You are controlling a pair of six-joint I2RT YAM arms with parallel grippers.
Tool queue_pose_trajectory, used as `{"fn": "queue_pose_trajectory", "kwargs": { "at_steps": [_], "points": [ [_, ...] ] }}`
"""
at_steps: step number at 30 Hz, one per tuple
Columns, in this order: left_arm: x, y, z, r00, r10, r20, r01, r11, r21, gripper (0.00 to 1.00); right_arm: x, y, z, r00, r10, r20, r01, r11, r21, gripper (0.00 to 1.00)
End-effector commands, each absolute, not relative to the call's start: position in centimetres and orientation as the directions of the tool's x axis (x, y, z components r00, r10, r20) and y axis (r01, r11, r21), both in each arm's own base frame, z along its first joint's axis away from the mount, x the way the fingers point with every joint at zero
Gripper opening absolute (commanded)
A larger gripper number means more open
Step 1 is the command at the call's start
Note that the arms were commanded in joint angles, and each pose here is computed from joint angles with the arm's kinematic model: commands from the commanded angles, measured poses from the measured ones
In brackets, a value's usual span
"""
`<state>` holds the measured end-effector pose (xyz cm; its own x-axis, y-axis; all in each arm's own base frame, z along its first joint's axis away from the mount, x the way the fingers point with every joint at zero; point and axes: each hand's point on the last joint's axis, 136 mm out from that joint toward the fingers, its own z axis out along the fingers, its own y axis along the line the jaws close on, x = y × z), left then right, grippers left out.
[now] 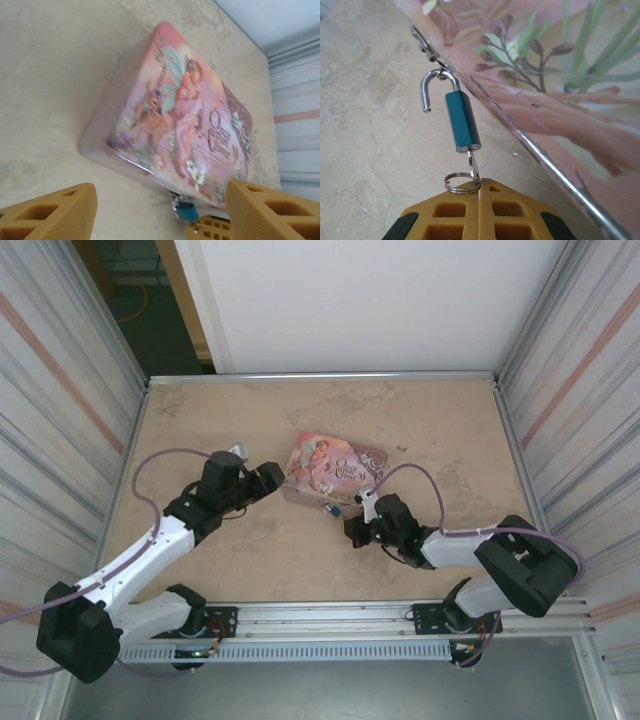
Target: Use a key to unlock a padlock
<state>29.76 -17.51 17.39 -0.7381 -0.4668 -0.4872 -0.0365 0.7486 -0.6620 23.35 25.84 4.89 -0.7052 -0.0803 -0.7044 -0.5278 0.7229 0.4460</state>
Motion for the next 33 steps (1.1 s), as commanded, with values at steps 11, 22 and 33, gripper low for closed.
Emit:
{"fn": "queue_pose_trajectory", "kwargs": {
  "at_steps": [11,22,33],
  "points": [
    [34.1,-18.5,14.8,-0.86,-0.267,-0.436,0.102,0.745,-0.659,0.68,24.1,25.5,5.0,-0.737,-0.067,-0.673,-0.481,0.752,0.452,0.13],
    [37.0,-20.8,11.2,-0.912,-0.171,-0.374,0.132,0.74,-0.659,0.67,24.1,24.6,6.9,-0.706,-0.064,-0.705,-0.493,0.759,0.424,0.24],
    [36.3,-21.6,8.9,-0.941,-0.124,-0.315,0.121,0.745,-0.656,0.64,25.6,24.2,8.2,-0.693,-0.052,-0.719,-0.495,0.76,0.422,0.25]
  ]
}}
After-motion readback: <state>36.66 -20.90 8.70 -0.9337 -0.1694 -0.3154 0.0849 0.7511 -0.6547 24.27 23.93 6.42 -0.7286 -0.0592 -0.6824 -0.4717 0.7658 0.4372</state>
